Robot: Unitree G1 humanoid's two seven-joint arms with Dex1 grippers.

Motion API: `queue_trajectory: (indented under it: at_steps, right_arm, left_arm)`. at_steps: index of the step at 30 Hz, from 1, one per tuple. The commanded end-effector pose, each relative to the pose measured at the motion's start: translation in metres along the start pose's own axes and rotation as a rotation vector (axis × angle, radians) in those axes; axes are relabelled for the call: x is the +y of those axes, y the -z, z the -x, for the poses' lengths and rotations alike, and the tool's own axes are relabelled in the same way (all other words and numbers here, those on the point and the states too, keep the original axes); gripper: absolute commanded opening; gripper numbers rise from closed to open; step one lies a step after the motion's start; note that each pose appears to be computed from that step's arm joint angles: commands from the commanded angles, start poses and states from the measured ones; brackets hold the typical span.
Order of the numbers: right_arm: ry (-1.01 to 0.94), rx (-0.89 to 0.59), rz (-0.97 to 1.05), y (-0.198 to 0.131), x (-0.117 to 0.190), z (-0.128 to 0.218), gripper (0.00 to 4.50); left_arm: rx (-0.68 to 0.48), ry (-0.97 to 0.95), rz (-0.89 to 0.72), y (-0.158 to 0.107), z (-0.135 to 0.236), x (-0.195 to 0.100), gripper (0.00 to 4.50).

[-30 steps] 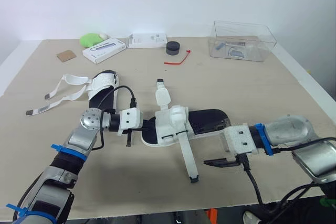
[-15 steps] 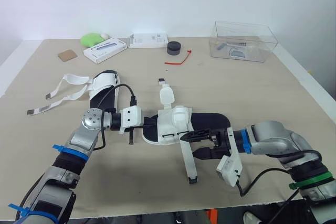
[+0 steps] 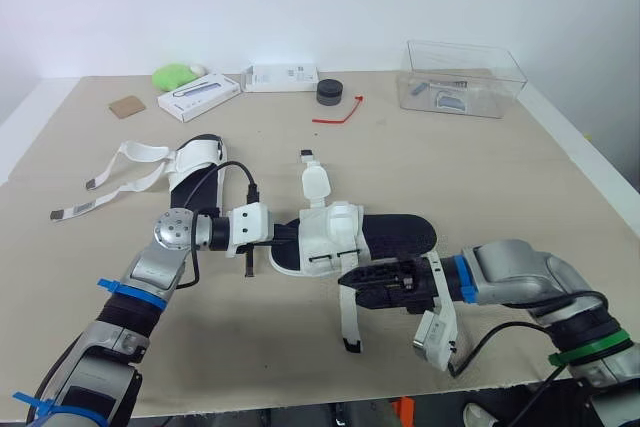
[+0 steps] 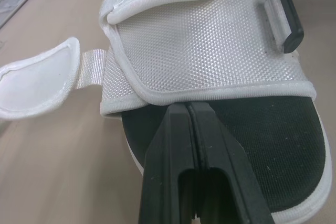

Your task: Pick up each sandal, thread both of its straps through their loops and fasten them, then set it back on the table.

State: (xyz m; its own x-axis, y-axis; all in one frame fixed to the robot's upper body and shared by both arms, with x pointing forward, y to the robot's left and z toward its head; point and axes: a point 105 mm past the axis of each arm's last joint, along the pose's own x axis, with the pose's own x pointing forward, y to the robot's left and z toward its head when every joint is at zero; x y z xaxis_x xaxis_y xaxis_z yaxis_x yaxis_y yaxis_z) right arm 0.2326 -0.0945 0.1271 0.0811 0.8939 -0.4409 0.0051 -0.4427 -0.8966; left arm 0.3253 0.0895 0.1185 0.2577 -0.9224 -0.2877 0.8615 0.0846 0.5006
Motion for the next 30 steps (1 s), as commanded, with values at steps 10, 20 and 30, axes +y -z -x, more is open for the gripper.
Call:
queue_trajectory:
  at_steps: [10,20,30]
  right_arm:
    - [0.158,0.004,-0.39,0.005,-0.015,0.006,0.11]
    - [0.427,-0.015,-1.264,0.04,-0.054,0.011,0.11]
    - [0.526,0.135,-1.625,0.079,-0.045,0.02,0.11]
  left_arm:
    - [0.003,-0.008,-0.01,-0.002,0.002,0.0,0.0]
    - [0.007,-0.003,-0.007,0.0,0.001,0.0,0.0]
    - [0.002,0.0,-0.005,-0.001,0.0,-0.003,0.0]
